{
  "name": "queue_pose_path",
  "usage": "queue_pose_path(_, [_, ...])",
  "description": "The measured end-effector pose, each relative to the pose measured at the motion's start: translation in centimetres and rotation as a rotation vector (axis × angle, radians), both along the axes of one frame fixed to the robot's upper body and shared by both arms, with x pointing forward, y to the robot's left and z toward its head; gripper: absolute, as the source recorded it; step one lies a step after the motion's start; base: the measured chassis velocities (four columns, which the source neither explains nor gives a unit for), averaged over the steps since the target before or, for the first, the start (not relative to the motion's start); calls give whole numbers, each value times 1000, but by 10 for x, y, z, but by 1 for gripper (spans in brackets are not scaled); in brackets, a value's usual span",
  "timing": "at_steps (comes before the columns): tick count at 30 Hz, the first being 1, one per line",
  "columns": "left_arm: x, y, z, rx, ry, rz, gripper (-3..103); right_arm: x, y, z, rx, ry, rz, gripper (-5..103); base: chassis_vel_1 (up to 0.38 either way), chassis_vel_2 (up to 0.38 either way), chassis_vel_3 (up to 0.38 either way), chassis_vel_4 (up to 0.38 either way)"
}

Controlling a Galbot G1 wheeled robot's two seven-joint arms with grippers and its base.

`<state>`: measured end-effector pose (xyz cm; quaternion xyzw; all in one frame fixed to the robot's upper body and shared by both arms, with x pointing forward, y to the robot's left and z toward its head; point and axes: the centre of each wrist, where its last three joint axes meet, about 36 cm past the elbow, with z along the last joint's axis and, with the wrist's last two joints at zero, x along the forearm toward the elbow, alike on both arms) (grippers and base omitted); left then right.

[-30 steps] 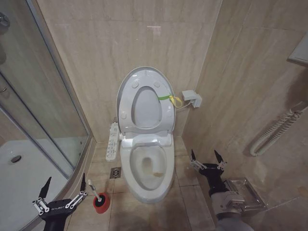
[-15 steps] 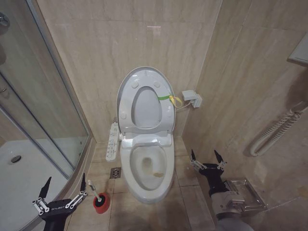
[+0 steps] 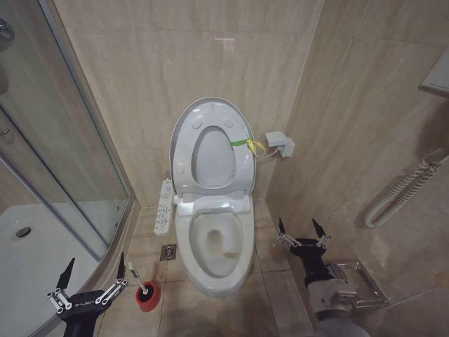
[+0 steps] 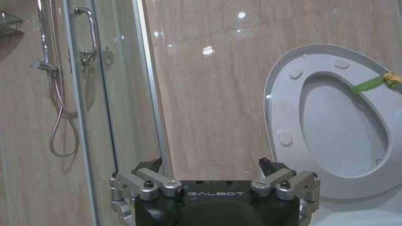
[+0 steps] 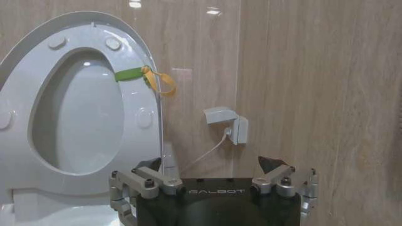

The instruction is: Open the toilet lid, clean the toilet bowl with a toilet brush, close the toilet lid, and flush.

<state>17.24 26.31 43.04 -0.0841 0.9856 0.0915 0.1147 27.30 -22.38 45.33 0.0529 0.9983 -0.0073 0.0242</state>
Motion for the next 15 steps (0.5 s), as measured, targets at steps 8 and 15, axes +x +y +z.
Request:
queue_pose_path(8, [0,0,0,0,0,0,100,0,0,0,0,0,0,100,0,0,0,0])
queue_pose_path(15, [0,0,0,0,0,0,100,0,0,0,0,0,0,100,0,0,0,0])
